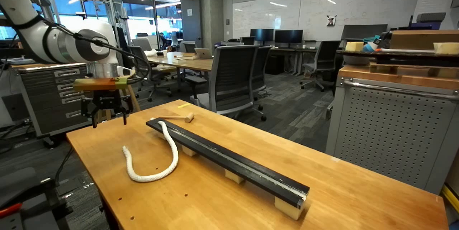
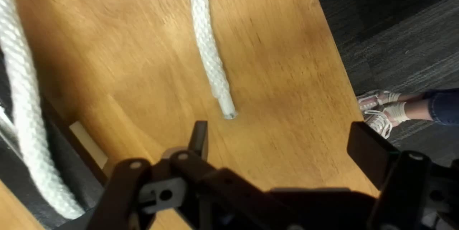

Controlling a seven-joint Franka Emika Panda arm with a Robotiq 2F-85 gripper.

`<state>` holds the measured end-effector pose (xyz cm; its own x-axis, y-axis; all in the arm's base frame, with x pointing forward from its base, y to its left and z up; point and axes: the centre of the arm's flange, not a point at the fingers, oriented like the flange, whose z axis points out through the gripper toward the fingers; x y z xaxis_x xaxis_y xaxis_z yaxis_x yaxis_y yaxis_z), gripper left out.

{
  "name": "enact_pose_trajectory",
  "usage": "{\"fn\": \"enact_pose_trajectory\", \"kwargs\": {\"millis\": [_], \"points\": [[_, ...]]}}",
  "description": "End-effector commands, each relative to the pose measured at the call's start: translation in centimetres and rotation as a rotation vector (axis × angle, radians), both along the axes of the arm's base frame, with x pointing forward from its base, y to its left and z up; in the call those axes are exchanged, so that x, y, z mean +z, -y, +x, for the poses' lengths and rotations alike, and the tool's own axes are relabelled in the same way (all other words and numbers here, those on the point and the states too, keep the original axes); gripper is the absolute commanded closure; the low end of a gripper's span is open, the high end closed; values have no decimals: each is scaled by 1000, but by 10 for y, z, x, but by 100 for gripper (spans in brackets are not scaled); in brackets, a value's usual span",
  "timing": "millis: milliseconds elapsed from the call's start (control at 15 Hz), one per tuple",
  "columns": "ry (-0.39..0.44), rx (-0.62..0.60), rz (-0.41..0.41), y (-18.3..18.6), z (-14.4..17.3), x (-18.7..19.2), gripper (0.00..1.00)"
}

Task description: Set the rope along the middle of the block

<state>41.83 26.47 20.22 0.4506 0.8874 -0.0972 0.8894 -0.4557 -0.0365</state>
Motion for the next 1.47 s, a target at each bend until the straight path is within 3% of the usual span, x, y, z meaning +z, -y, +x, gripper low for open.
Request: {"fn": "enact_pose_trajectory", "kwargs": {"millis": [0, 400, 867, 1400], "points": [[12, 66, -12, 2, -3, -20, 0], [-22, 106, -40, 10, 6, -53, 0], [-37, 36, -21, 25, 37, -76, 0], [-62, 22, -13, 24, 43, -91, 0]]}}
